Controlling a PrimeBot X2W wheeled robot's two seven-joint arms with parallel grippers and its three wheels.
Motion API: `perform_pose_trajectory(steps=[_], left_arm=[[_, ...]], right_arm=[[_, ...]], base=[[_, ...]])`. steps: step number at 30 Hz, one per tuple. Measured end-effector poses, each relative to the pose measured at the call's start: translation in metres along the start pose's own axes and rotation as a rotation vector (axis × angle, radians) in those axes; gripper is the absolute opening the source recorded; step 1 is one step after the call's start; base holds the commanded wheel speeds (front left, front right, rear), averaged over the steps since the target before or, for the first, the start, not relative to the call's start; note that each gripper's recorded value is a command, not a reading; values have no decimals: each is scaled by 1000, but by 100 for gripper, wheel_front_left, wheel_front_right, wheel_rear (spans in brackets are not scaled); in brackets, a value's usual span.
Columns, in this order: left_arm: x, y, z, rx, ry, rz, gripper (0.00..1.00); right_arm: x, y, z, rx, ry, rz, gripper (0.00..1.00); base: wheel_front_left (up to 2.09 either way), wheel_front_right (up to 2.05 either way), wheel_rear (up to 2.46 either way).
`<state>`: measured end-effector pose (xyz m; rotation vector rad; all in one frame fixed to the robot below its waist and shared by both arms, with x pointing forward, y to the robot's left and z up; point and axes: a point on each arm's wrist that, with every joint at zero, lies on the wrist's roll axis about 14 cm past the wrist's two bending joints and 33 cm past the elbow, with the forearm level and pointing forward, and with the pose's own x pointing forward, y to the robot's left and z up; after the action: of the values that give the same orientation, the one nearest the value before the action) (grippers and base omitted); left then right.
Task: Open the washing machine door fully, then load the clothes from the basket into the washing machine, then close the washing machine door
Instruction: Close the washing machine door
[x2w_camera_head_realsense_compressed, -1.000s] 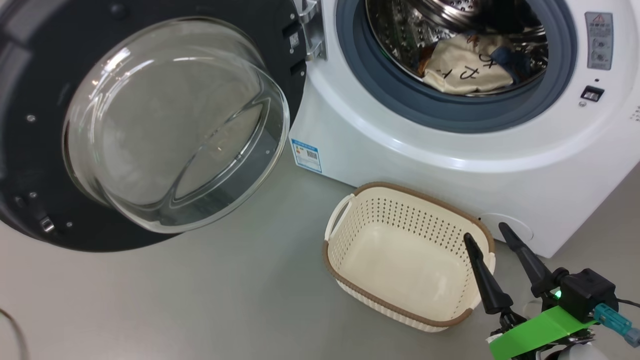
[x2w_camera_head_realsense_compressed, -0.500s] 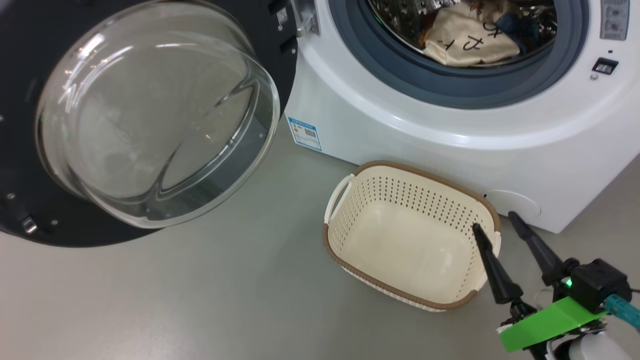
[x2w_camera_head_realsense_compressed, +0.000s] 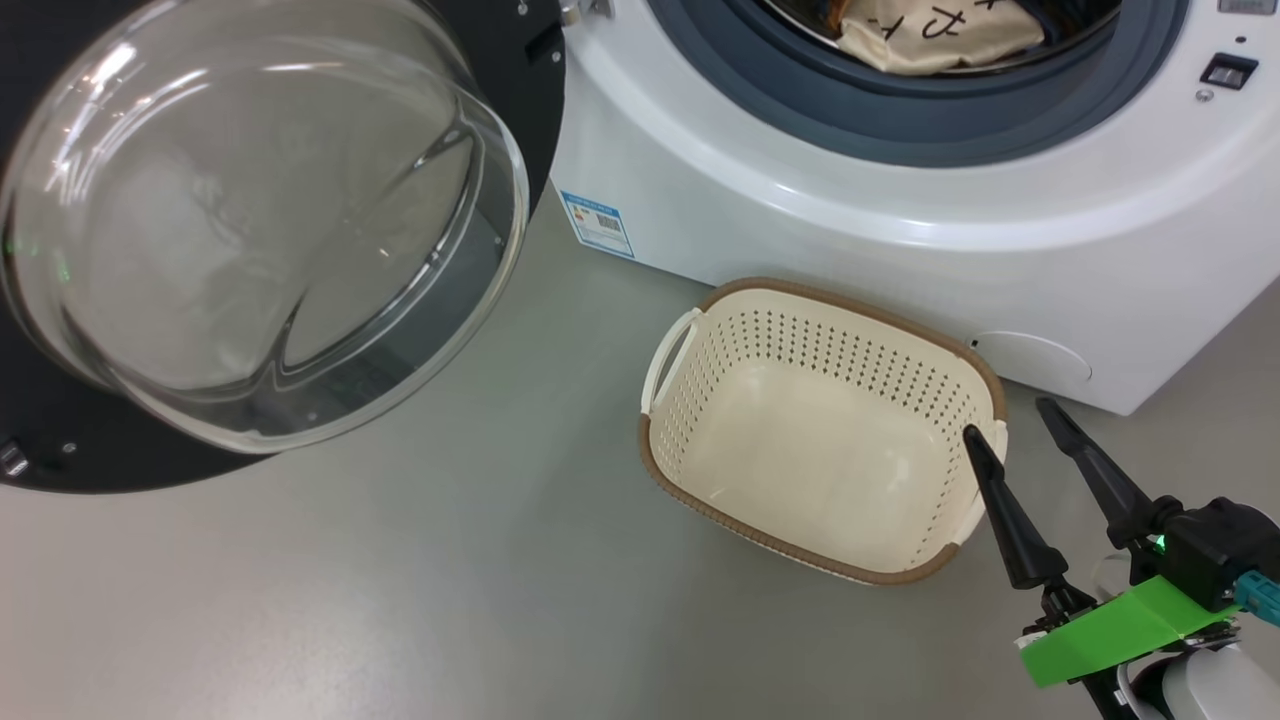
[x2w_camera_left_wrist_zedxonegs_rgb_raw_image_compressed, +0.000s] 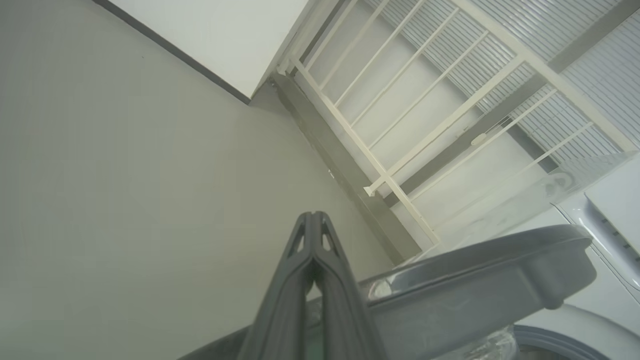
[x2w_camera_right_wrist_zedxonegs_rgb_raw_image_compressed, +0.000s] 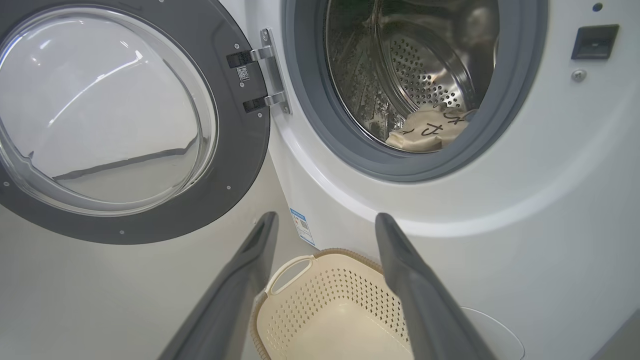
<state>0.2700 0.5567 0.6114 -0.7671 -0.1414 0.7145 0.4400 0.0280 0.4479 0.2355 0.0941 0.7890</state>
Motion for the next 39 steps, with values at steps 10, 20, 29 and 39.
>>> perform_pose_trajectory(steps=[10, 20, 29, 39], left_arm=[[9, -1, -33, 12, 158, 12, 0], [3, 0, -43, -13, 231, 1, 0], [-10, -1, -52, 0, 348, -24, 0], [-30, -8, -63, 7, 484, -80, 0]], right_arm=[[1, -9, -3, -12, 6, 0, 100], [-1, -5, 3, -21, -5, 4, 100], [-1, 1, 12, -30, -21, 10, 100], [-2, 9, 22, -38, -42, 14, 100]], base=[[0, 0, 0], [0, 0, 0], [0, 0, 0], [0, 0, 0]])
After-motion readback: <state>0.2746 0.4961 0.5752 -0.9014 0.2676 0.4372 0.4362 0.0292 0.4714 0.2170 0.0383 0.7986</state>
